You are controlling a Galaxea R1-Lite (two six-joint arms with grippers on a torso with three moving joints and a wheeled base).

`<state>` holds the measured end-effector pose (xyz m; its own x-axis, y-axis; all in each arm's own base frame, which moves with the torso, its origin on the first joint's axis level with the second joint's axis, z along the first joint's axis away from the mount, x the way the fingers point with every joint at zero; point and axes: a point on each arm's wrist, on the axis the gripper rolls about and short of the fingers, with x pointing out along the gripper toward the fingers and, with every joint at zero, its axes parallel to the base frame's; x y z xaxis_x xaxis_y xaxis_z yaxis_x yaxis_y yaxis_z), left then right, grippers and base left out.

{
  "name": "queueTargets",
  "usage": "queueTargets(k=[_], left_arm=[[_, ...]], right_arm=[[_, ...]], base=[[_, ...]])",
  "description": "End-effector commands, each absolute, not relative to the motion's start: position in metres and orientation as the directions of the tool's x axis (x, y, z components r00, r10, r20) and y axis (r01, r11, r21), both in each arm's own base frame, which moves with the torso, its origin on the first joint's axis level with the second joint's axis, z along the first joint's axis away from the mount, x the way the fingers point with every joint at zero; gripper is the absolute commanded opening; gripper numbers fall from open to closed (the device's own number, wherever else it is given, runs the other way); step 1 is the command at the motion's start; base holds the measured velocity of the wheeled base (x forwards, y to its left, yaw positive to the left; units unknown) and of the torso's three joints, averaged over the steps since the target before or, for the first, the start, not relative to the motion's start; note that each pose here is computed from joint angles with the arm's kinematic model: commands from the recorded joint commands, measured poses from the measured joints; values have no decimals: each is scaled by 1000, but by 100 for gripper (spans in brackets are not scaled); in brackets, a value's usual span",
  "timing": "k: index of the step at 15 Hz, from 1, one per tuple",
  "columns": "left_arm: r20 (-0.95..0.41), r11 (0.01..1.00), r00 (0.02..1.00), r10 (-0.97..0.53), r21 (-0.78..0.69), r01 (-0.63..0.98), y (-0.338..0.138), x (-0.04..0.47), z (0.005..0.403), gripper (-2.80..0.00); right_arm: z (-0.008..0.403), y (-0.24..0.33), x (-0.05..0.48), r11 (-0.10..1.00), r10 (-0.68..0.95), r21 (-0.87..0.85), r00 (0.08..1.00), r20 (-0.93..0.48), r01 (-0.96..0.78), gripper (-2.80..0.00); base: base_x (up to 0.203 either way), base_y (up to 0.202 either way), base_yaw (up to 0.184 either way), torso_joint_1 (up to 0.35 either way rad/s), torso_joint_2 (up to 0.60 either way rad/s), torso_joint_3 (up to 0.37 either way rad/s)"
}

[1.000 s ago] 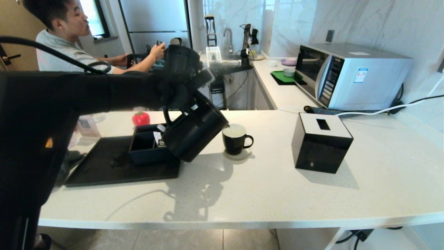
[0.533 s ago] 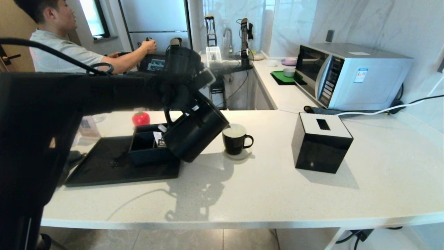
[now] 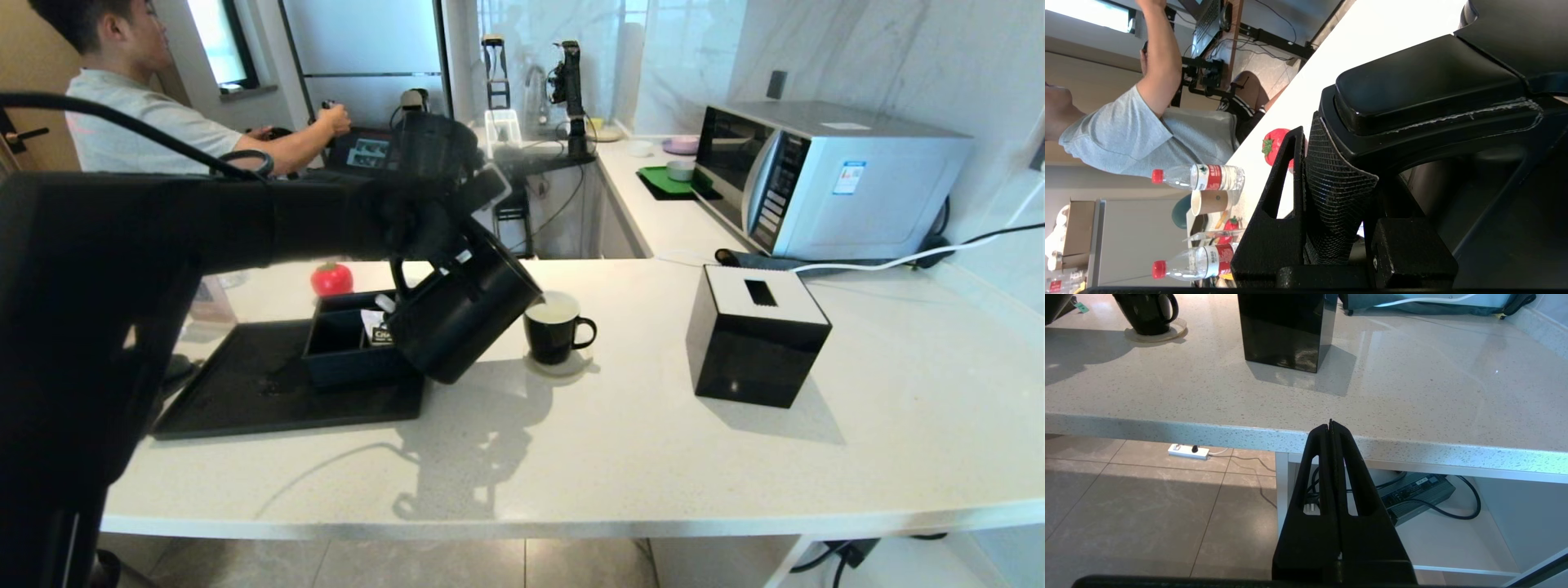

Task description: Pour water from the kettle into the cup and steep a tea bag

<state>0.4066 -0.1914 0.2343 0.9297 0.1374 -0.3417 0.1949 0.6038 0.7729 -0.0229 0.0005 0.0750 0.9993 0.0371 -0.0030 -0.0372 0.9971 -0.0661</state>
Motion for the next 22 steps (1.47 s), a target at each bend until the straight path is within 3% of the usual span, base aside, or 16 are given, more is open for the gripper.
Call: queueTargets(k=[1,22], left_arm=[[-342,602,929,142,775,194,-192,407,234,-280],[-319,788,939,130,608,97,-177,379,243,-280]], right_arm=[[75,1,-23,997,38,-67,999,-5,-39,-280],[75,1,-23,997,38,-67,999,-5,-39,-280]], base=[[0,0,0,0,0,0],[0,0,0,0,0,0]])
